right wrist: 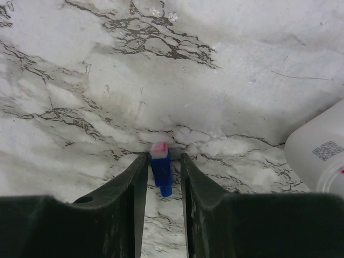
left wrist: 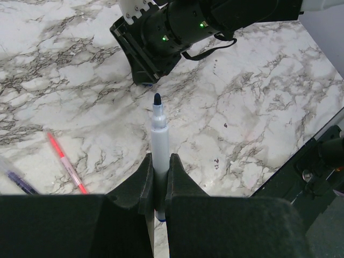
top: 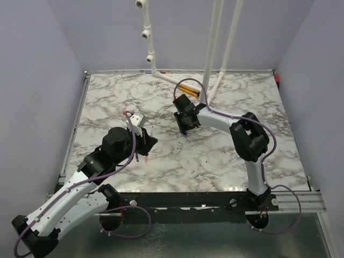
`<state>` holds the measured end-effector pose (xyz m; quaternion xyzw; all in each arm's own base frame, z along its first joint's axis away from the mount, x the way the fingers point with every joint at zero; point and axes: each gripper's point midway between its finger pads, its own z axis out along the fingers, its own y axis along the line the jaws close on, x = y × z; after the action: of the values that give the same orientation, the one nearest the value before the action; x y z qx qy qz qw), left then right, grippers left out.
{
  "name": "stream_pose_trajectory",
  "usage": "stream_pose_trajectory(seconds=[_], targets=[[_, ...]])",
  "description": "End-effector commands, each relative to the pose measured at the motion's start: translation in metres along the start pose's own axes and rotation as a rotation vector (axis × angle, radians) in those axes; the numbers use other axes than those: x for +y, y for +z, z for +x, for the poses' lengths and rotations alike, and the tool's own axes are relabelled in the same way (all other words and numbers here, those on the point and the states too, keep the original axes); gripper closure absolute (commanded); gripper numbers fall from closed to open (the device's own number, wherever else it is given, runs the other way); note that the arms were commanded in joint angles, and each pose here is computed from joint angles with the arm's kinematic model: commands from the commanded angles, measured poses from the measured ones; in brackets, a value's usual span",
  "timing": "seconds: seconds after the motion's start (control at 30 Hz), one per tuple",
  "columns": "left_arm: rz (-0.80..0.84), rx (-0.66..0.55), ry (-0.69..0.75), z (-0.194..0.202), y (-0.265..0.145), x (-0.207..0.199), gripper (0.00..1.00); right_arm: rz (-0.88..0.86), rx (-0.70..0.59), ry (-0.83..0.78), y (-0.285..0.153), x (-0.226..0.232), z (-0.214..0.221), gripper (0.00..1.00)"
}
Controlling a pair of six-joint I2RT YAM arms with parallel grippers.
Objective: Insert the pens into the pen caps
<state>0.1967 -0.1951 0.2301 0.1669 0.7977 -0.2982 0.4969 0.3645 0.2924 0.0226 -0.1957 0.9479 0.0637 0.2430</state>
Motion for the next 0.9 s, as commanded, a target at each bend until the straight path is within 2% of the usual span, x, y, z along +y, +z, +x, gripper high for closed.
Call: stream_pose_trajectory(seconds=[0.0, 0.13, 0.17, 0.2, 0.23, 0.53, 0.87], targets=[[-0.025, -0.008, 0.014, -0.002, 0.0, 0.005, 1.0, -0.004, 0.026, 0.006, 0.012, -0.003, 0.005, 0.69], [-0.025, -0.007, 0.013, -0.002, 0.0, 0.005, 1.0, -0.002, 0.028, 0.005, 0.013, -0.003, 0.007, 0.77], [-0.025, -0.005, 0.014, -0.001, 0.0, 0.005, 1.0, -0.002, 0.029, 0.006, 0.012, -0.003, 0.007, 0.83], [-0.025, -0.005, 0.013, -0.001, 0.0, 0.005, 1.0, -0.001, 0.029, 0.004, 0.012, -0.003, 0.006, 0.93], [-0.026, -0.004, 0.013, -0.001, 0.001, 0.005, 1.0, 0.002, 0.028, 0.005, 0.011, -0.004, 0.006, 0.99], [-0.033, 0.016, 0.008, 0.003, 0.005, 0.007, 1.0, -0.04, -0.059, 0.022, -0.032, 0.002, -0.018, 1.0], [0.111, 0.013, -0.018, 0.002, 0.002, -0.02, 1.0, -0.233, -0.252, 0.08, -0.127, 0.027, -0.03, 1.0]])
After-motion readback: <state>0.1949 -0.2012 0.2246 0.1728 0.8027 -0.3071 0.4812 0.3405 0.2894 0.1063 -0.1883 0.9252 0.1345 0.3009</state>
